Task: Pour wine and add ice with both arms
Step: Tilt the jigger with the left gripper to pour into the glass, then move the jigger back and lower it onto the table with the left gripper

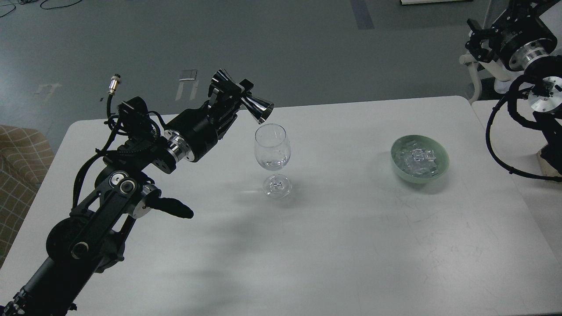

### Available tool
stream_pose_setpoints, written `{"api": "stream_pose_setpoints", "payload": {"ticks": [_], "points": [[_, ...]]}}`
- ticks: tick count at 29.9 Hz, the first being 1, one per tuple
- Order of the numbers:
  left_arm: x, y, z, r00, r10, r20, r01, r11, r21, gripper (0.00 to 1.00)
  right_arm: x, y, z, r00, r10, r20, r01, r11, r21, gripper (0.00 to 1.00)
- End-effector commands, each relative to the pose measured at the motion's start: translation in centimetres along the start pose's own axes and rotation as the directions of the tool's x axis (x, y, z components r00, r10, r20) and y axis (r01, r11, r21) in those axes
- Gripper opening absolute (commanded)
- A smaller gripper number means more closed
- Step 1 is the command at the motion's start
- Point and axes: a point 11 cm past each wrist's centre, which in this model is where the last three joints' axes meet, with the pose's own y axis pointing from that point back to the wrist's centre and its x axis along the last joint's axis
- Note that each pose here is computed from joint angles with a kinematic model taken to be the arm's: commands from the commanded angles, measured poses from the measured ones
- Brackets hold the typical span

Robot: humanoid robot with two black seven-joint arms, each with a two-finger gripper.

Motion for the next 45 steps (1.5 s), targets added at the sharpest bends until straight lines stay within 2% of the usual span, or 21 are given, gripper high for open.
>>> {"api": "stream_pose_setpoints", "payload": {"ticks": [1,9,11,23,35,38,41,45], "points": [[-0.5,-0.2,-0.2,0.997,-0.017,0.069,0.015,1.0,0.02,0.15,0.0,0.0,0.0,1.0,0.0,0.0,0.0,1.0,0.0,1.0],[-0.1,-0.3,-0.1,0.99,-0.006,0.144,0.0,0.999,0.04,0.15,0.0,-0.1,-0.2,1.0,-0.002,-0.001,0.002,1.0,0.003,1.0],[0.0,-0.2,-0.7,0.987,-0.003,0.163,-0.013,0.995,0.094,0.15,0.0,0.0,-0.3,1.0,-0.001,-0.002,0.001,1.0,0.004,1.0],[0.9,-0.2,0.0,0.991,0.016,0.135,-0.028,0.996,0.085,0.15,0.8,0.2,-0.7,1.0,0.011,-0.009,-0.011,1.0,0.009,1.0],[5.2,1.3,1.9,0.963,0.119,-0.241,-0.123,0.992,-0.002,0.16,1.0,0.3,-1.0,1.0,0.014,-0.016,-0.014,1.0,0.012,1.0],[7.4,2.2,2.6,0.887,0.122,-0.445,-0.159,0.986,-0.047,0.16,1.1,0.4,-0.7,1.0,0.017,-0.016,-0.017,1.0,0.006,1.0],[9.8,3.9,1.2,0.749,0.154,-0.644,-0.232,0.972,-0.037,0.16,2.2,1.0,-0.1,0.999,0.037,-0.021,-0.037,0.999,-0.008,1.0],[11.0,5.7,-0.7,0.62,0.182,-0.764,-0.297,0.955,-0.014,0.16,2.9,1.3,-0.1,0.998,0.05,-0.027,-0.05,0.999,-0.01,1.0]]}}
